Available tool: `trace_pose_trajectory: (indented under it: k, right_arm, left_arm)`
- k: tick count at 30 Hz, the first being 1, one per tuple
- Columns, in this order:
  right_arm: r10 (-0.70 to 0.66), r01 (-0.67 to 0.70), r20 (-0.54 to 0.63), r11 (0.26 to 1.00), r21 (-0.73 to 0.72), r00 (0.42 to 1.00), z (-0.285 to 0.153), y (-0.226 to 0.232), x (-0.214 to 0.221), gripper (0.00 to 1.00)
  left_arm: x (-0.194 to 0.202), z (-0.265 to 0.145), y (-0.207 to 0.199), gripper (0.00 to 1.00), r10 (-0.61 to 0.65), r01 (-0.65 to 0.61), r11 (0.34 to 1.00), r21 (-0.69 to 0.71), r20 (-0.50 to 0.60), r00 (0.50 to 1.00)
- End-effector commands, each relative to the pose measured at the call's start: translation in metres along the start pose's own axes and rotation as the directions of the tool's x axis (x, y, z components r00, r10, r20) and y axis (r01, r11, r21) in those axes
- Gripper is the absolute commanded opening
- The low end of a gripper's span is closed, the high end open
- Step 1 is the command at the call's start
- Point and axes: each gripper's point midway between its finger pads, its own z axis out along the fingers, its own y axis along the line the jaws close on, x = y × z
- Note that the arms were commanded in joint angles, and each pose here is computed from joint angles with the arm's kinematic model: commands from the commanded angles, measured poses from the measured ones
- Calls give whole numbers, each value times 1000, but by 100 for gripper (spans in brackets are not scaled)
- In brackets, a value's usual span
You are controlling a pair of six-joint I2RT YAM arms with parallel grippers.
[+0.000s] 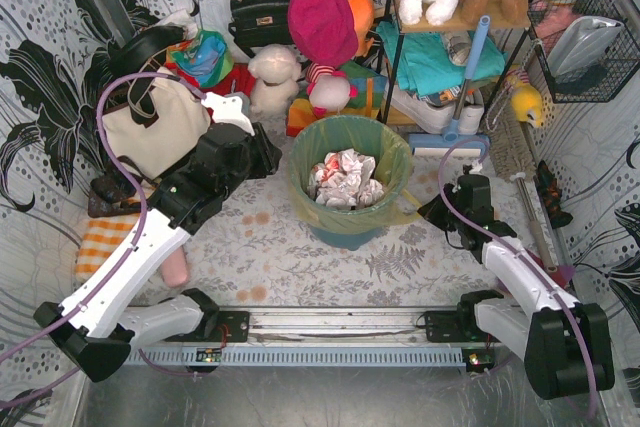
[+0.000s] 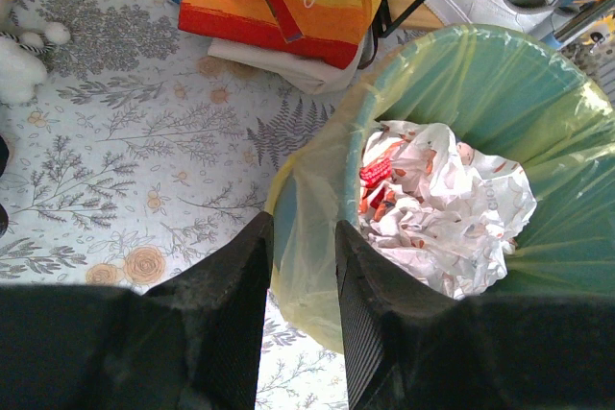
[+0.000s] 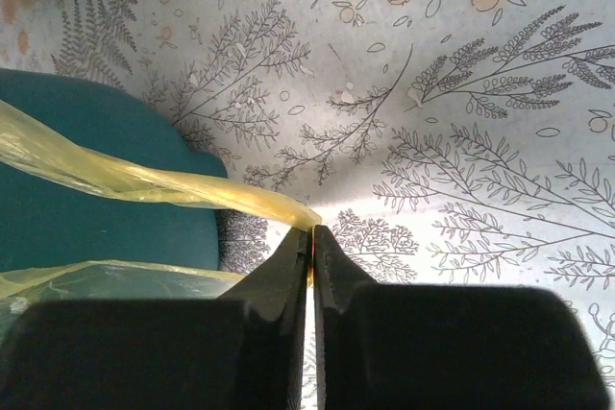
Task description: Tie the trash bag
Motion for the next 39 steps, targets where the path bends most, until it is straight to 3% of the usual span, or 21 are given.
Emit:
trace_pose_trajectory:
  k: [1, 4, 6, 16, 27, 32, 36, 39]
  right_arm:
    - [-59, 59, -8, 998, 13, 998, -5, -1, -4, 13]
    - [-65, 63, -35, 997, -51, 997, 1, 12, -3, 35]
    - [-63, 59, -49, 995, -75, 997, 6, 18, -3, 42]
    - [-30, -10, -154, 969, -249, 988, 28, 43, 17, 50]
    - [39, -96, -217, 962, -256, 975, 40, 35, 40, 28]
    - [50, -106, -212, 959, -264, 976, 40, 36, 40, 1]
    - [45, -99, -209, 961, -258, 977, 41, 37, 37, 0]
    - [31, -85, -215, 965, -250, 976, 42, 37, 35, 0]
  left_arm:
    - [-5, 9, 0, 43, -19, 20, 1000, -10, 34, 999]
    - [-3, 11, -1, 43, -20, 20, 1000, -5, 24, 1000]
    - [-3, 12, -2, 43, -20, 20, 1000, -3, 24, 1000]
    - [0, 11, 3, 44, -23, 24, 999, -22, 25, 999]
    - [15, 10, 15, 44, -37, 37, 998, -52, 3, 999]
    - [33, 6, 33, 44, -66, 63, 991, -116, -21, 998]
    - [50, 2, 59, 44, -109, 105, 973, -207, -11, 994]
    - [64, 6, 66, 44, -159, 153, 969, -196, -14, 987]
